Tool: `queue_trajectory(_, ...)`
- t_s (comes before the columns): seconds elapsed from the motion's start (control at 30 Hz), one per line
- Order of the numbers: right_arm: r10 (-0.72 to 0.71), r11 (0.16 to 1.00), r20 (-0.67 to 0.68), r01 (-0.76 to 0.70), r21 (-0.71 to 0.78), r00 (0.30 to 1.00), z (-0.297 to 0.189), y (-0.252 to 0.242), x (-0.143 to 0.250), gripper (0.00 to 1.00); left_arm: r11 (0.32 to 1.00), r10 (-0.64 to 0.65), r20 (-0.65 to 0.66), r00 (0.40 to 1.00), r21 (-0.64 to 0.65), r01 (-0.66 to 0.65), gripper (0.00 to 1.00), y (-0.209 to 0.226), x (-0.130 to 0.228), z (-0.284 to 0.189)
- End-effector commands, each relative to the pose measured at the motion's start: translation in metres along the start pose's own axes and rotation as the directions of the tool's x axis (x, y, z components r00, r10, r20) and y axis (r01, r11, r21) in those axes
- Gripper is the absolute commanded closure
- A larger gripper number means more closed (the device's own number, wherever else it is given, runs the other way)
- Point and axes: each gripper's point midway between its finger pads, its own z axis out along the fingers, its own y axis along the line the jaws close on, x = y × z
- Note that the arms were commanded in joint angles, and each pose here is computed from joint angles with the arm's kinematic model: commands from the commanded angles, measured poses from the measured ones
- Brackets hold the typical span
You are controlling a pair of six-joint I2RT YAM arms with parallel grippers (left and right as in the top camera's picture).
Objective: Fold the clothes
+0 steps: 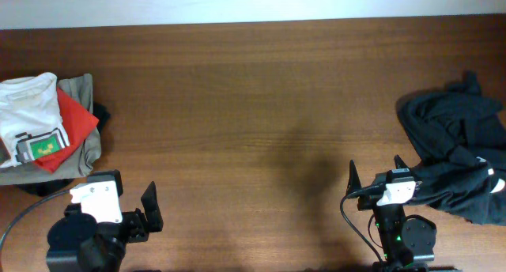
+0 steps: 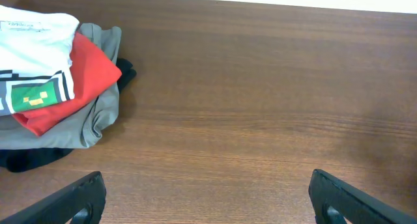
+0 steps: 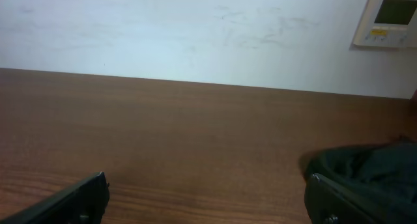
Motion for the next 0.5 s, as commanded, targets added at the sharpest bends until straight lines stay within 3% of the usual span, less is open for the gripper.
queue_trajectory(0.0, 0.011, 1.0, -0.006, -0.011, 0.006, 1.0, 0.0, -0.001, 0.003, 0.01, 1.0, -0.007, 0.004, 1.0, -0.008, 0.007, 0.01, 0.001, 0.0, -0.001)
queue_trajectory(0.37, 0.011, 1.0, -0.006, -0.011, 0.006, 1.0, 0.0, -0.001, 0.003, 0.01, 1.0, -0.007, 0.005, 1.0, -0.008, 0.007, 0.01, 0.001, 0.0, -0.001)
queue_trajectory(0.47, 0.011, 1.0, -0.006, -0.011, 0.006, 1.0, 0.0, -0.001, 0.003, 0.01, 1.0, -0.008, 0.065, 0.998, -0.003, 0.008, 0.01, 0.002, -0.001, -0.013)
